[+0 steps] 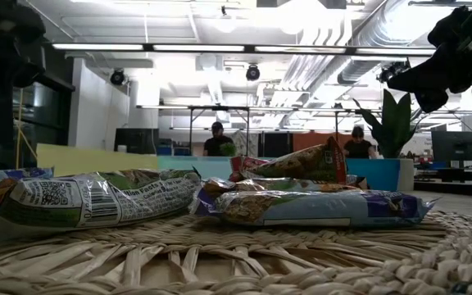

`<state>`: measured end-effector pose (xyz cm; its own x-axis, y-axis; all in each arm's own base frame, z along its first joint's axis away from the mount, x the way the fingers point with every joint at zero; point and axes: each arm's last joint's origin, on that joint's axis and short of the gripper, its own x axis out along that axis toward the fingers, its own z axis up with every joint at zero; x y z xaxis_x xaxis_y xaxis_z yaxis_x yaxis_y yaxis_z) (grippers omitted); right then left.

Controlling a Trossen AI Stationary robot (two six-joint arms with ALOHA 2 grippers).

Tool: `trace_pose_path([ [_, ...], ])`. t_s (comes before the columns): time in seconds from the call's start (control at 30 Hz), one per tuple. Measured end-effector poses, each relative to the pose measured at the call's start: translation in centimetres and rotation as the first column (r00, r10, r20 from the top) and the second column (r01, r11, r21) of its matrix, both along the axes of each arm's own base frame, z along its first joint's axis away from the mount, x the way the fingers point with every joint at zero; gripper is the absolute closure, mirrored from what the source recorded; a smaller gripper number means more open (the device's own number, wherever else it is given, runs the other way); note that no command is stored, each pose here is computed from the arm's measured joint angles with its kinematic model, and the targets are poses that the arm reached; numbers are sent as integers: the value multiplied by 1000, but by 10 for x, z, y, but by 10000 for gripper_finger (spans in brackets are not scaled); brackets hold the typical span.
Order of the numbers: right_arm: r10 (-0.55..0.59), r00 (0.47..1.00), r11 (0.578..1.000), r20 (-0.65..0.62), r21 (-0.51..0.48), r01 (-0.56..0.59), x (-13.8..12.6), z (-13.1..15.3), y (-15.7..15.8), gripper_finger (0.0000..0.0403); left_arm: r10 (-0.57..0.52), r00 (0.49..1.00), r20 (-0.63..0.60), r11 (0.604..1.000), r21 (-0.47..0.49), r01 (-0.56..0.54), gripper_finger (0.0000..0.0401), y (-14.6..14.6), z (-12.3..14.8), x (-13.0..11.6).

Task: Pick and place Granola Bars by type
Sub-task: Put the blue granola bar into the yellow bin

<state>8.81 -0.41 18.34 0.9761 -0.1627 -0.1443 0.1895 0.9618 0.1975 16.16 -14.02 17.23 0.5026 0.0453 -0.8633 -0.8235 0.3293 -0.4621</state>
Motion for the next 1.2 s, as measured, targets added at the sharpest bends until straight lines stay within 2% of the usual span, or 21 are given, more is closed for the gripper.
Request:
trace_pose_path([
  [0.17,0,1000,1000,0,0,0,0,0,0,402,-12,1000,-19,1000,-24,11,187,4,-12,-6],
  [0.53,0,1000,1000,-6,0,0,0,-1,0,402,-44,996,76,993,-103,52,187,6,-34,-8],
  [1.2,0,1000,1000,-7,0,0,0,-1,0,402,-79,990,117,987,-131,95,188,4,-35,-7],
])
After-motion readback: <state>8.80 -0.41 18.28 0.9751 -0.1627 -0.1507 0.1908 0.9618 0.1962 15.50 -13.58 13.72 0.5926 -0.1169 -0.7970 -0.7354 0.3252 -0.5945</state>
